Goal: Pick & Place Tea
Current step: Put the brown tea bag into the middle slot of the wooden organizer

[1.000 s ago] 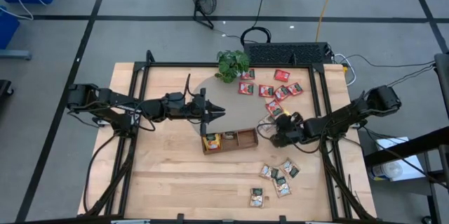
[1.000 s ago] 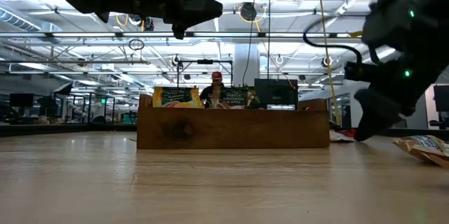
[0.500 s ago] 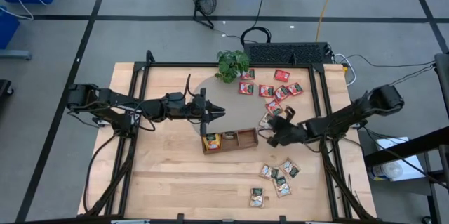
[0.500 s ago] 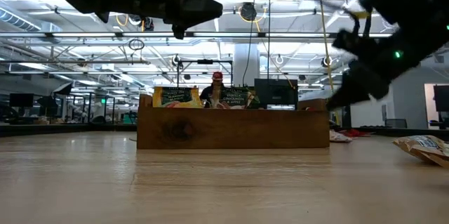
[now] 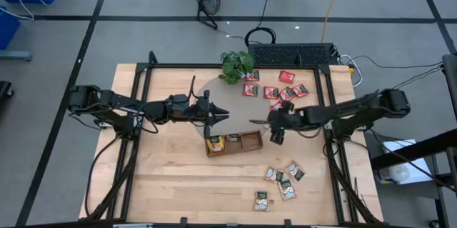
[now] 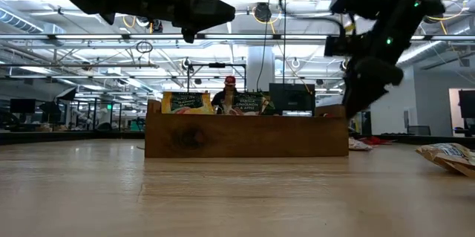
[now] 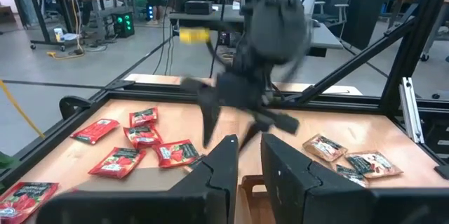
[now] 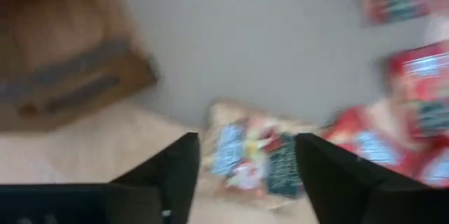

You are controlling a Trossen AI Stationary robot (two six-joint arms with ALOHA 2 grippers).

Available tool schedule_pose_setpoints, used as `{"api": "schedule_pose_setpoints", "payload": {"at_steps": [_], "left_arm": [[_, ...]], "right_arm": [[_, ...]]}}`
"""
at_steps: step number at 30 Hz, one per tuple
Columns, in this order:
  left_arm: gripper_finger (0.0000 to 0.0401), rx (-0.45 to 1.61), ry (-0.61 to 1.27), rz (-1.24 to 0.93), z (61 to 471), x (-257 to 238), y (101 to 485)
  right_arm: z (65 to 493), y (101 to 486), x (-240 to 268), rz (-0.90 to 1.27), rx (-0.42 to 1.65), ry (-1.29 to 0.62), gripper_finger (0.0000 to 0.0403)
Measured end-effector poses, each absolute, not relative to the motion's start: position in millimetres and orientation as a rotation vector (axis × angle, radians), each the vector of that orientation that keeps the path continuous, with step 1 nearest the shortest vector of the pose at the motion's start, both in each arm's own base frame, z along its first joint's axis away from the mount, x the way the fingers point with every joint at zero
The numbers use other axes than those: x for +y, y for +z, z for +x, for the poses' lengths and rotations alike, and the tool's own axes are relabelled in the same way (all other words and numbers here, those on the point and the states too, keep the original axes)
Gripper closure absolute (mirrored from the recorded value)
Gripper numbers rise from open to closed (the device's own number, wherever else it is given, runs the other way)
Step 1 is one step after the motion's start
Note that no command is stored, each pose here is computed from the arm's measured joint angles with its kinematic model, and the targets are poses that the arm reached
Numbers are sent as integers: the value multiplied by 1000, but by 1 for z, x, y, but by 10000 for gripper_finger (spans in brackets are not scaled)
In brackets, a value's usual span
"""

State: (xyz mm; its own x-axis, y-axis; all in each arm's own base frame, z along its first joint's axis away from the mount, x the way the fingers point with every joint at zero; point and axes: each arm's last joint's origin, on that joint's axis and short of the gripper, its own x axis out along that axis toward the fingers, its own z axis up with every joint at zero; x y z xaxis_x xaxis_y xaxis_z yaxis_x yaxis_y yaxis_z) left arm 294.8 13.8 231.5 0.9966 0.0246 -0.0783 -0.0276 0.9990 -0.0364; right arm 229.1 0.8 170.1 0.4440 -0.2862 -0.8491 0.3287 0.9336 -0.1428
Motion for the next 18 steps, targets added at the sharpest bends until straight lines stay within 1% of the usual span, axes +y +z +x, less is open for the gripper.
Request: {"api": "schedule_pose_setpoints", "payload": {"at_steps": [2,4,7,9,11,14,18], "left_arm": [[334,81,27,-37,295,14,231],[334,85,27,-38,295,14,231],[334,85,26,-37,295,14,231],[334,85,27,-37,295,14,231],[334,86,27,-37,295,14,231],[334,93,27,-37,295,14,230],[334,98,27,-37,295,14,230]], "right_arm": [[236,159,1,35,1106,-356,156],[239,146,1,16,1166,-356,144],[243,133,-1,10,1221,-369,143],[244,130,-3,12,1234,-377,150],[244,127,-4,23,1250,-388,163],[242,126,-5,88,1271,-376,198],[239,124,-5,158,1301,-378,275]]}}
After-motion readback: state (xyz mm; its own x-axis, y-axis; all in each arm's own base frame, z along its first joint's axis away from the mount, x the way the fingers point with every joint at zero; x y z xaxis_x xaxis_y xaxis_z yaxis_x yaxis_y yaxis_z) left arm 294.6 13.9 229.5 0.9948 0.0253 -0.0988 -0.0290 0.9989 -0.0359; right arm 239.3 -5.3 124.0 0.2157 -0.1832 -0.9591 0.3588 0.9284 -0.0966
